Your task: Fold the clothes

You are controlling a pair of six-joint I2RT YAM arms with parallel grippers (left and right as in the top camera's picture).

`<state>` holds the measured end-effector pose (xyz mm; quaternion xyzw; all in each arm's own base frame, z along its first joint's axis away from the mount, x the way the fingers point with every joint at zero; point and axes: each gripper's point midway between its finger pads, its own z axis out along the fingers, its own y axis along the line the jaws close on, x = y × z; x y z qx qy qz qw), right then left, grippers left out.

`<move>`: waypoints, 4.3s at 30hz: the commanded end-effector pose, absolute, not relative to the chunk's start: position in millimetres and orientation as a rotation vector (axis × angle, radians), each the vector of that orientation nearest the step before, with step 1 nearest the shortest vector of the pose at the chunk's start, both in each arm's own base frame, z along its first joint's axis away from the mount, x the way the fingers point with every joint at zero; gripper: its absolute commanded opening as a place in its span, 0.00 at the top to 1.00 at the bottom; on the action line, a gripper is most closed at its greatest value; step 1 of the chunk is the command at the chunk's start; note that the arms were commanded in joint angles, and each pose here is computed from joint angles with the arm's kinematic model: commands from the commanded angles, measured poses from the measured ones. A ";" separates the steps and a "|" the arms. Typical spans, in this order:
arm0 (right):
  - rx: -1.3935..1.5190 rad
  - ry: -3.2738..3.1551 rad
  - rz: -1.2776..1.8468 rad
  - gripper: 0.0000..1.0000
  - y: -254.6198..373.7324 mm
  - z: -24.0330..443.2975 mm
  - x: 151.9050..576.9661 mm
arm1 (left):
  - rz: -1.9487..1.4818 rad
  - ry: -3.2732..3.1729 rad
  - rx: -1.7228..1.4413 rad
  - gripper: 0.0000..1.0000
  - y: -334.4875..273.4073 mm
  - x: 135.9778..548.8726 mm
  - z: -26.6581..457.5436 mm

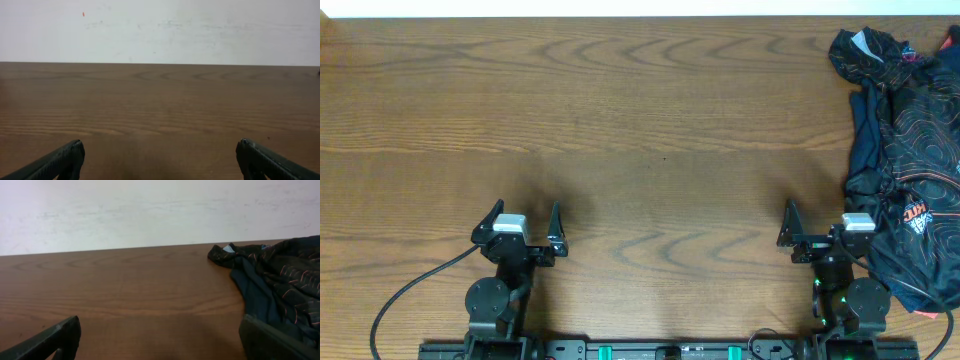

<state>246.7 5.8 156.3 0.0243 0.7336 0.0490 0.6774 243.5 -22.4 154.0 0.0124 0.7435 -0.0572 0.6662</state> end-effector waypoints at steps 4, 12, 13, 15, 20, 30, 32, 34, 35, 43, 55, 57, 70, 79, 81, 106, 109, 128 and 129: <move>0.048 1.649 0.103 0.01 5.1 156.0 246.5 | -0.120 1.718 0.041 0.02 -23.0 243.1 138.7; 0.048 1.649 0.103 0.01 5.1 156.0 246.5 | -0.120 1.718 0.041 0.02 -23.0 243.1 138.7; 0.048 1.649 0.103 0.01 5.1 156.0 246.5 | -0.120 1.718 0.041 0.02 -23.0 243.1 138.7; 0.048 1.649 0.103 0.01 5.1 156.0 246.5 | -0.120 1.718 0.041 0.02 -23.0 243.1 138.7; 0.048 1.649 0.103 0.01 5.1 156.0 246.5 | -0.120 1.718 0.041 0.02 -23.0 243.1 138.7; 0.048 1.649 0.103 0.01 5.1 156.0 246.5 | -0.120 1.718 0.041 0.02 -23.0 243.1 138.7; 0.048 1.649 0.103 0.01 5.1 156.0 246.5 | -0.120 1.718 0.041 0.02 -23.0 243.1 138.7; 0.048 1.649 0.103 0.01 5.1 156.0 246.5 | -0.120 1.718 0.041 0.02 -23.0 243.1 138.7; 0.048 1.649 0.103 0.01 5.1 155.9 246.5 | -0.120 1.718 0.041 0.02 -23.0 243.1 138.7; 0.048 1.649 0.103 0.01 5.1 156.0 246.5 | -0.120 1.718 0.041 0.02 -23.0 243.1 138.7; 0.046 1.649 0.107 0.01 5.9 155.9 246.4 | -0.120 1.718 0.041 0.02 -23.0 243.1 138.7; 0.056 1.651 0.127 0.01 7.0 155.6 246.4 | -0.120 1.718 0.041 0.02 -23.0 243.1 138.7; 0.157 1.711 0.113 0.01 -3.9 174.0 238.6 | -0.259 1.733 -0.002 0.02 -34.5 237.7 168.1; 0.265 1.976 -0.043 0.01 -27.8 184.2 246.0 | -0.345 1.979 -0.123 0.02 -37.6 235.2 208.9; 0.282 2.043 -0.069 0.01 -31.2 181.2 252.2 | -0.370 2.052 -0.150 0.02 -39.9 233.1 217.8; 0.641 2.430 -0.458 0.01 -97.3 131.4 267.5 | -0.287 2.517 -0.259 0.02 -35.5 243.7 162.9; 0.714 2.428 -0.485 0.01 -114.7 121.1 272.3 | -0.297 2.511 -0.286 0.02 -35.6 244.6 163.5; 0.748 2.627 -0.575 0.35 -144.7 37.3 283.6 | -0.298 2.496 -0.283 0.02 -35.7 247.6 165.8; 0.748 2.629 -0.573 0.40 -144.6 36.1 284.2 | -0.299 2.495 -0.283 0.02 -35.8 247.7 165.8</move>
